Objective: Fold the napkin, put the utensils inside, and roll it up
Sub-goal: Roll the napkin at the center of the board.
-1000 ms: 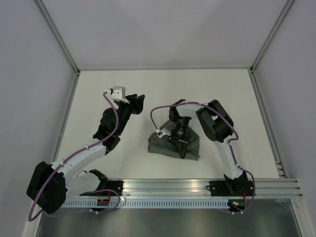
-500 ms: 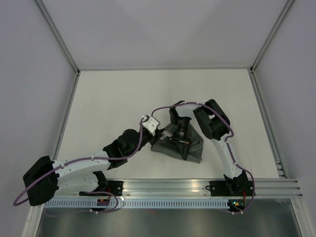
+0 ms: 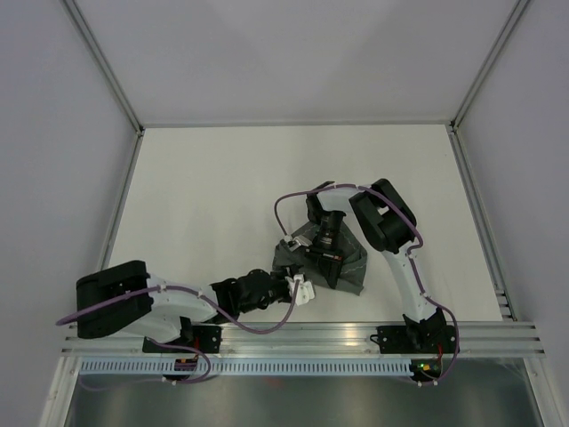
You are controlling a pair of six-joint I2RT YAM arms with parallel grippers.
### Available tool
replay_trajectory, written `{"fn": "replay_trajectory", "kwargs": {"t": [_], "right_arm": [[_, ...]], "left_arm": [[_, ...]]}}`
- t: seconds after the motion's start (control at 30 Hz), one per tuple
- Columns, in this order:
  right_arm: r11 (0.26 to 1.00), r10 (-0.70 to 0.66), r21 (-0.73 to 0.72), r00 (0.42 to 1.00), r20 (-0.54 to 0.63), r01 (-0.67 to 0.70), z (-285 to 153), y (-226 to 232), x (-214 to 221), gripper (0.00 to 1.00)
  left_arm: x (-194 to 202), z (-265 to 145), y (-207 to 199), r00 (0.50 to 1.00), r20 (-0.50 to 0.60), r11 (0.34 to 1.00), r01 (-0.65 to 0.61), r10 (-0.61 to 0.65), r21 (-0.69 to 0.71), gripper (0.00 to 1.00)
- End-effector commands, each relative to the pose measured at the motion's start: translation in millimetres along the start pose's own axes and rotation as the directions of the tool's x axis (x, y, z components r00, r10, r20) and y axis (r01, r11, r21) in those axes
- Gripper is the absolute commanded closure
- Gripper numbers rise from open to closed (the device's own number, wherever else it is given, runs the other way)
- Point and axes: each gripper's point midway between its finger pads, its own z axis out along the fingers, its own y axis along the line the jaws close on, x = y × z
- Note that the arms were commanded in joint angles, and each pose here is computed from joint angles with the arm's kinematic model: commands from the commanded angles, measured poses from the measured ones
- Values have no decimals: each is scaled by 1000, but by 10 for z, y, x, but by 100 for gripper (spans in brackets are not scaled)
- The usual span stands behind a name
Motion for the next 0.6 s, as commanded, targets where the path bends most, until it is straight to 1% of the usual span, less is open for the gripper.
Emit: {"fn": "replay_trajectory", "kwargs": {"t": [0.0, 0.03, 0.07, 0.17, 0.23, 0.3, 0.47, 0.57], "right_arm": [[922, -151, 360, 988, -12, 146, 0, -1117, -269, 99], [922, -152, 359, 988, -11, 146, 1, -1115, -271, 99], [923, -149, 358, 989, -12, 144, 5, -1114, -266, 100], [922, -151, 358, 988, -12, 145, 7, -1111, -260, 100], [922, -148, 359, 989, -16, 144, 8, -1118, -244, 100], [922, -148, 359, 989, -17, 144, 7, -1122, -236, 99], [924, -142, 357, 990, -16, 138, 7, -1132, -209, 100], [925, -139, 356, 990, -15, 135, 7, -1142, -191, 99]], "left_arm": [[-111, 133, -93, 989, 80, 993, -121, 120, 7, 43], [-173, 163, -95, 986, 109, 992, -128, 127, -4, 43], [-170, 191, -116, 982, 112, 988, -153, 153, -1, 43], [-141, 285, -199, 978, 118, 984, -178, 175, 18, 43], [-89, 343, -232, 975, 109, 981, -195, 191, 23, 41], [-159, 375, -188, 970, 137, 979, -203, 202, -7, 38], [-147, 488, -216, 961, 139, 971, -239, 238, -9, 37], [-114, 543, -278, 959, 125, 965, -260, 255, 28, 39]]}}
